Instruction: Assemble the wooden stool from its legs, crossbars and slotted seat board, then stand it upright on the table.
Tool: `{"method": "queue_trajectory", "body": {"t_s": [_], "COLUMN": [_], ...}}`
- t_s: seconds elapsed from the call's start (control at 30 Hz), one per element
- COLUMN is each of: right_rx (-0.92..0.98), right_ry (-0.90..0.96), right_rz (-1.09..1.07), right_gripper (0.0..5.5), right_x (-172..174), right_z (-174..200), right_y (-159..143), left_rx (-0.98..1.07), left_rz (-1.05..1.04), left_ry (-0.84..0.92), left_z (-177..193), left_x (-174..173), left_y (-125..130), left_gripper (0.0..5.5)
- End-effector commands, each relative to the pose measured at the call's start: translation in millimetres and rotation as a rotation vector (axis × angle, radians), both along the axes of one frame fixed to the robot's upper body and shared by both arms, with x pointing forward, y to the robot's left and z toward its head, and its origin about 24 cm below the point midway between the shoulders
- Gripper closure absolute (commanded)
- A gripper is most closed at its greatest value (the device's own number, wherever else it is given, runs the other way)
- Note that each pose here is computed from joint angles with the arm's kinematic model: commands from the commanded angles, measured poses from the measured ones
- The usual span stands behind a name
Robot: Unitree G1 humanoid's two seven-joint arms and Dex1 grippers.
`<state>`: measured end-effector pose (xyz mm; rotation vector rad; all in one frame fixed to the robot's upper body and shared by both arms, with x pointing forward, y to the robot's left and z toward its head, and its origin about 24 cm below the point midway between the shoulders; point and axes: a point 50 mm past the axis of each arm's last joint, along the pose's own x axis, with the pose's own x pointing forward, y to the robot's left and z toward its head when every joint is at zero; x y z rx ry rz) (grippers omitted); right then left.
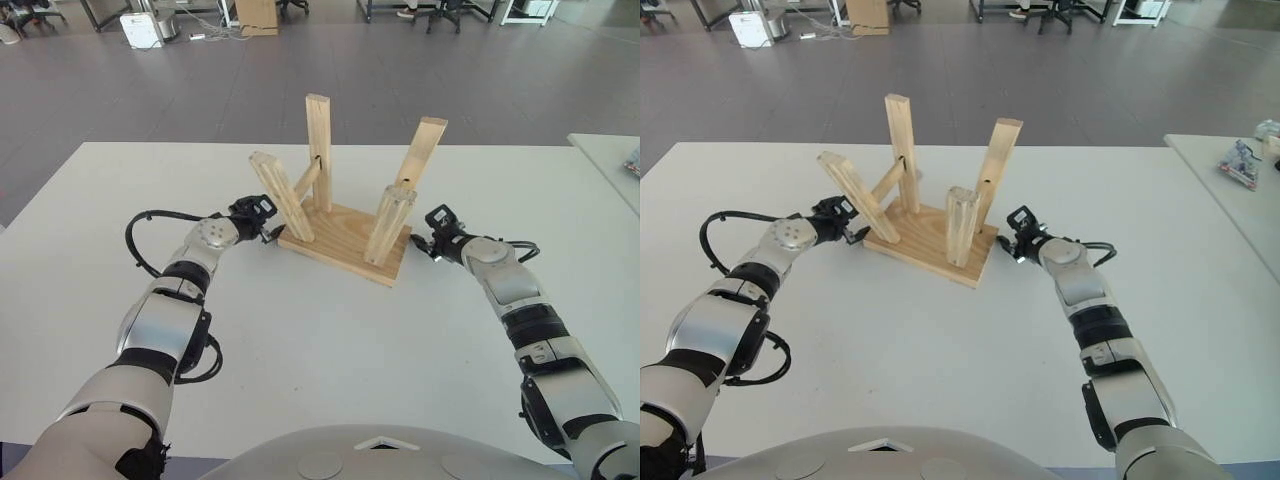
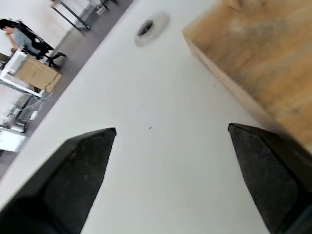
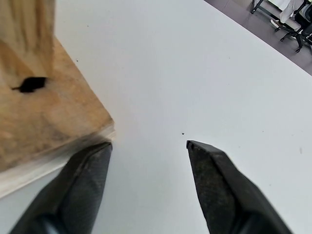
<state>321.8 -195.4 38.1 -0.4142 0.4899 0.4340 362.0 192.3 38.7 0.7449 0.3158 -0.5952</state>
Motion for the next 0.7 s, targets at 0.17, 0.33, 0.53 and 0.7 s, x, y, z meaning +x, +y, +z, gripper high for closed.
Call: {"method": "queue_trajectory", "body": {"t_s": [0.17,0.33,0.53,0.7], "right_rx": [0.052,0.149,0.235,0.251], "right_ry": [0.017,0.033,0.081,0.129], "right_rz": [0.024,0.099,0.197,0.24], "right_gripper": [2.61,2.61,3.03,4.08], "right_x": [-8.4,-18.9,-40.5,-60.3], "right_z": [-5.7,-7.6,-8.1,-6.8], "right_y": [6.5,20.4,34.6,33.7], "left_rx": [0.04,-0.098,-0.21,-0.339], "left_rz": [-0.089,-0.365,-0.383,-0.332], "left_ry": [0.102,0.21,0.228,0.27], "left_z": [-21.6,-28.2,-26.9,-29.3], "left_x": [-18.5,-51.3,-73.9,-107.4], "left_y": [6.3,11.6,19.5,16.1], "left_gripper": [1.24,1.24,1.43,2.32]}}
